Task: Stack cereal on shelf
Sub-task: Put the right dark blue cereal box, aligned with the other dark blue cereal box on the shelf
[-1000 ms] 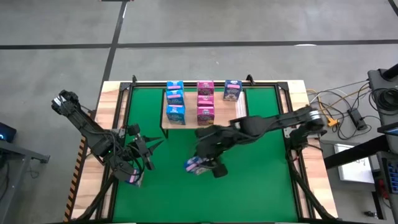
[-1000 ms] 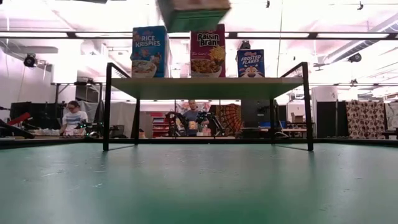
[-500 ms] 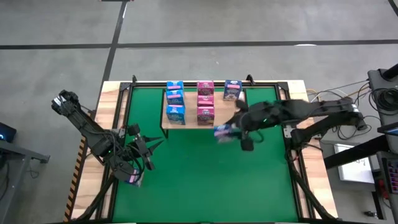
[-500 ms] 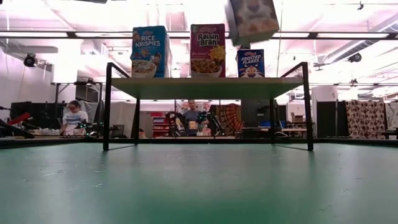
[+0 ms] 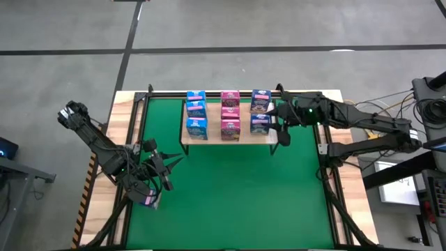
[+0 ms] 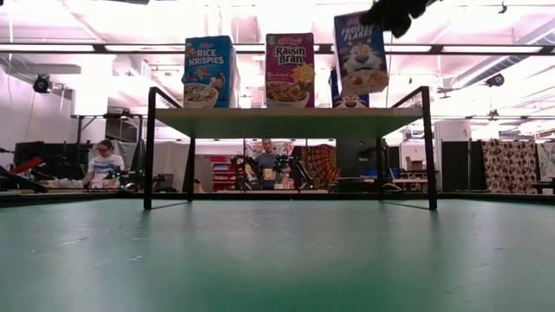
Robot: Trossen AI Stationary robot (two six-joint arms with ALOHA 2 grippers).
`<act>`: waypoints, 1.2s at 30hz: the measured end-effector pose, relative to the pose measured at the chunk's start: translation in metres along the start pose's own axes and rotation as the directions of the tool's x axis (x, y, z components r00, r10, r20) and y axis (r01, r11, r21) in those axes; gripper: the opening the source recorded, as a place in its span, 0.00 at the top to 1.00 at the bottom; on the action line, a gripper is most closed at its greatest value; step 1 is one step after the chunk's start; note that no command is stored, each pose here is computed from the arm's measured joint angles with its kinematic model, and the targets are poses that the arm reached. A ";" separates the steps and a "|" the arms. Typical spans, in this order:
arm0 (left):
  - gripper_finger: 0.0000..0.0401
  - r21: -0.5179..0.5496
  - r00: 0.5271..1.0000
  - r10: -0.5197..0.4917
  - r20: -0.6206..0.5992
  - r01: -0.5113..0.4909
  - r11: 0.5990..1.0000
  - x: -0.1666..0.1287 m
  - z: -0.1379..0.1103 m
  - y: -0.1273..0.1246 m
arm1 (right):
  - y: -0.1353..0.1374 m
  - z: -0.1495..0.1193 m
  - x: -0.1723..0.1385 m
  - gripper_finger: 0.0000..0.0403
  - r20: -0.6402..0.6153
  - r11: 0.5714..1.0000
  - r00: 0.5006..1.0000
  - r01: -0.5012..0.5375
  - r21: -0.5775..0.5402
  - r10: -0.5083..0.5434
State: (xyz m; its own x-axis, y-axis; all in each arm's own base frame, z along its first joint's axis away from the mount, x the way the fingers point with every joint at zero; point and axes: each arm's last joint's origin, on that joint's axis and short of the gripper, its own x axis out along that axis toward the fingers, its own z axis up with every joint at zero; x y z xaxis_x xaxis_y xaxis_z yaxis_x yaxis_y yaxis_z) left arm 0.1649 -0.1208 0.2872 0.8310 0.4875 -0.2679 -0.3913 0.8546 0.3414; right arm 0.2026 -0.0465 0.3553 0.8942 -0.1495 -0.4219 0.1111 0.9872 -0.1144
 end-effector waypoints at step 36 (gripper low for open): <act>0.90 0.005 1.000 0.000 0.000 0.000 1.000 0.000 0.000 0.000 | -0.045 -0.011 0.023 0.43 -0.046 0.995 0.997 0.062 0.082 -0.059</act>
State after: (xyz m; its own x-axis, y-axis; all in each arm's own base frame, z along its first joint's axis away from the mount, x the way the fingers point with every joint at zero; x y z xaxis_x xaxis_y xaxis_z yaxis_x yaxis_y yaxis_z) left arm 0.1649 -0.1208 0.2872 0.8309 0.4877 -0.2678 -0.3895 0.8536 0.3459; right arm 0.2133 -0.0948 0.3405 0.8653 -0.2096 -0.4553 0.2016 0.9772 -0.0666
